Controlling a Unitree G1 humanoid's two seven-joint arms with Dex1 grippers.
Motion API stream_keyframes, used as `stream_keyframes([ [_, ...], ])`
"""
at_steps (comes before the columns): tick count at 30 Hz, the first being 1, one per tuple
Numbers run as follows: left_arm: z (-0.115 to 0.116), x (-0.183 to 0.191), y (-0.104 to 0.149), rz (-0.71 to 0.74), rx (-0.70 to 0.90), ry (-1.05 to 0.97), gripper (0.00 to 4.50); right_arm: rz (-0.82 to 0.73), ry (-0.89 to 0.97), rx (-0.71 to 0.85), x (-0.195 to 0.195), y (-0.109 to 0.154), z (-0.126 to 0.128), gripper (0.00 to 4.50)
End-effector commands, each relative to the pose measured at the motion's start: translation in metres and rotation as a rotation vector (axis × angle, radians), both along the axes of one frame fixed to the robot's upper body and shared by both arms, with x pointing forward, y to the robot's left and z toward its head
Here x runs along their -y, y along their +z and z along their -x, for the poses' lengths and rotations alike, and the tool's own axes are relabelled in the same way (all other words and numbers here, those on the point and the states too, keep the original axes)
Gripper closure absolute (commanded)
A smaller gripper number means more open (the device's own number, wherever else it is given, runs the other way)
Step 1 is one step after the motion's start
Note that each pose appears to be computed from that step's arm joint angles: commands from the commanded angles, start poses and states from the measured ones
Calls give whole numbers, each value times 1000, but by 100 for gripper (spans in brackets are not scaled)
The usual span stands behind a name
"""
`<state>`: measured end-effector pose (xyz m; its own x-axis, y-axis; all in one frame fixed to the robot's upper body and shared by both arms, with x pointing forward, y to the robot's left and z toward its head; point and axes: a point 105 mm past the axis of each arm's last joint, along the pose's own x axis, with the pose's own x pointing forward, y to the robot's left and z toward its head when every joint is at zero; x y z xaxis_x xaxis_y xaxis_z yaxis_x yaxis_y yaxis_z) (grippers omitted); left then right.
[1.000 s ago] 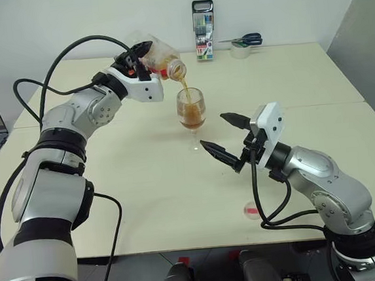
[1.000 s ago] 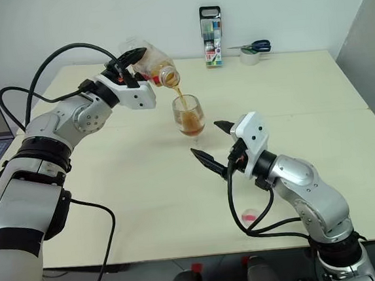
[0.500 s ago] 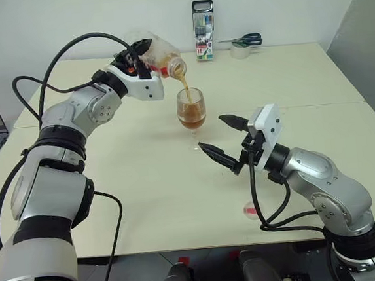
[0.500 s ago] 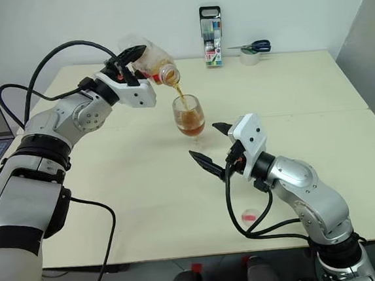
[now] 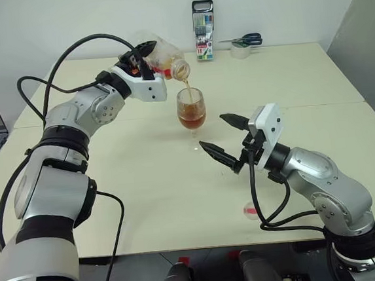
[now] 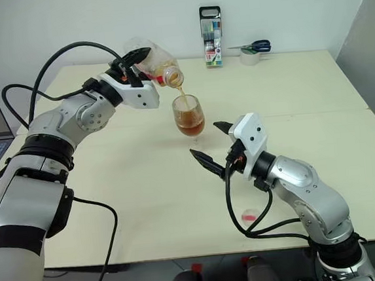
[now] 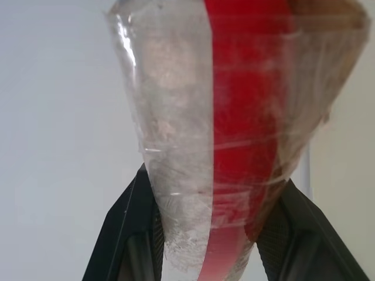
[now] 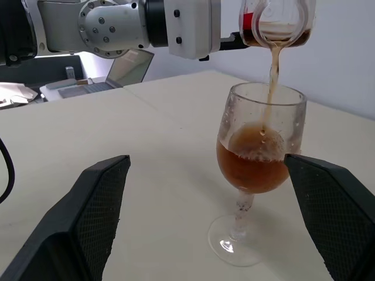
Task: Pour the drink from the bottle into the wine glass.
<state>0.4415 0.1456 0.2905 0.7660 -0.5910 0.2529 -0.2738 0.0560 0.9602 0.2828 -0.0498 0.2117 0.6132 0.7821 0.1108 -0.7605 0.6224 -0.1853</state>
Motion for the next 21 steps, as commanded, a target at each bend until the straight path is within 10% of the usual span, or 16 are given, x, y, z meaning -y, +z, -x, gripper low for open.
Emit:
stream_keyframes([
  [1, 0, -3, 14, 112, -6, -5, 284, -28, -4, 67, 2, 16, 4, 0],
  [21, -4, -43, -25, 910, -525, -37, 284, 61, 88, 91, 3, 22, 3, 0],
])
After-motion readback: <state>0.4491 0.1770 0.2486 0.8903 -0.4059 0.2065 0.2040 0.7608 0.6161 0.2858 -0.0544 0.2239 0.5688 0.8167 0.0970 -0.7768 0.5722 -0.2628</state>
